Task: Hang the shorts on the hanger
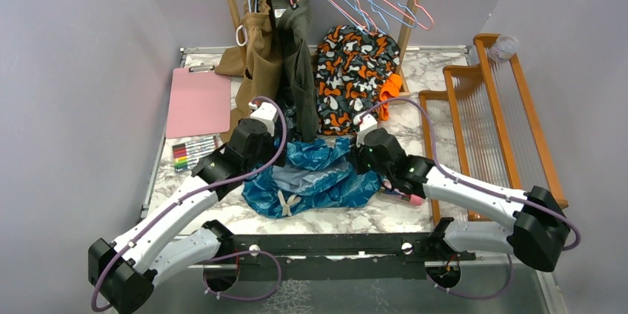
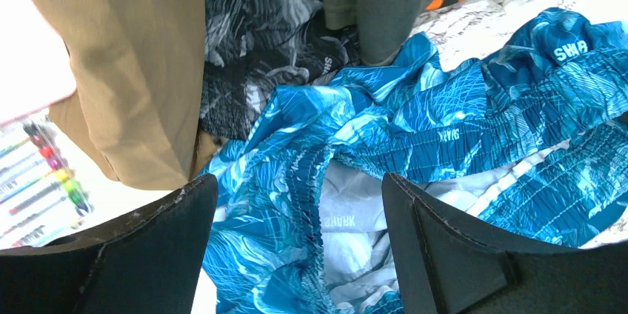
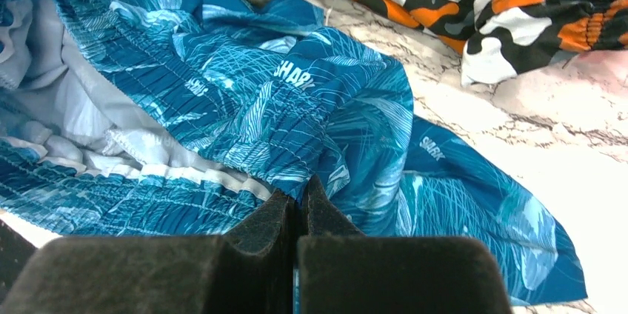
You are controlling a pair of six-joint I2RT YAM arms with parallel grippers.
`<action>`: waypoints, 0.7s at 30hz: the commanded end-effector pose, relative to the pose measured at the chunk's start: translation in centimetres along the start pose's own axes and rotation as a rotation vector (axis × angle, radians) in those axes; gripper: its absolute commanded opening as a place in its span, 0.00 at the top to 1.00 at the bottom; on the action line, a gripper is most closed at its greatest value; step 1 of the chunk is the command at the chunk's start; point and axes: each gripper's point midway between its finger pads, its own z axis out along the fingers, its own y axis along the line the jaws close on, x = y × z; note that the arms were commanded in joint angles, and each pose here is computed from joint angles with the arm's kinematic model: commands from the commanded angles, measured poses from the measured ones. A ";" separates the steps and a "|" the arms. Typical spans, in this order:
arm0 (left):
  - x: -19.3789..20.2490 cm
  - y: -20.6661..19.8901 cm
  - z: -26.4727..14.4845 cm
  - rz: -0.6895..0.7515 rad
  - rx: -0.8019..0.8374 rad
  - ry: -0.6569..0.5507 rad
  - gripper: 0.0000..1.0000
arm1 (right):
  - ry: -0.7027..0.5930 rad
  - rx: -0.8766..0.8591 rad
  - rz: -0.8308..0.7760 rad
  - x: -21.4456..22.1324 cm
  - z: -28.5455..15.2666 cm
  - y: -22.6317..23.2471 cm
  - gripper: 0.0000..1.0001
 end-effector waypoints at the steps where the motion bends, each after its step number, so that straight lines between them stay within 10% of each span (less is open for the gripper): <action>1: -1.4 -1.5 -1.1 0.149 0.102 0.012 0.16 | 0.075 -0.010 -0.045 1.6 -1.6 -0.3 0.99; 21: 2.1 -3.4 1.8 0.236 0.143 0.279 0.20 | 0.062 0.057 -0.020 0.5 -5.2 -1.9 0.99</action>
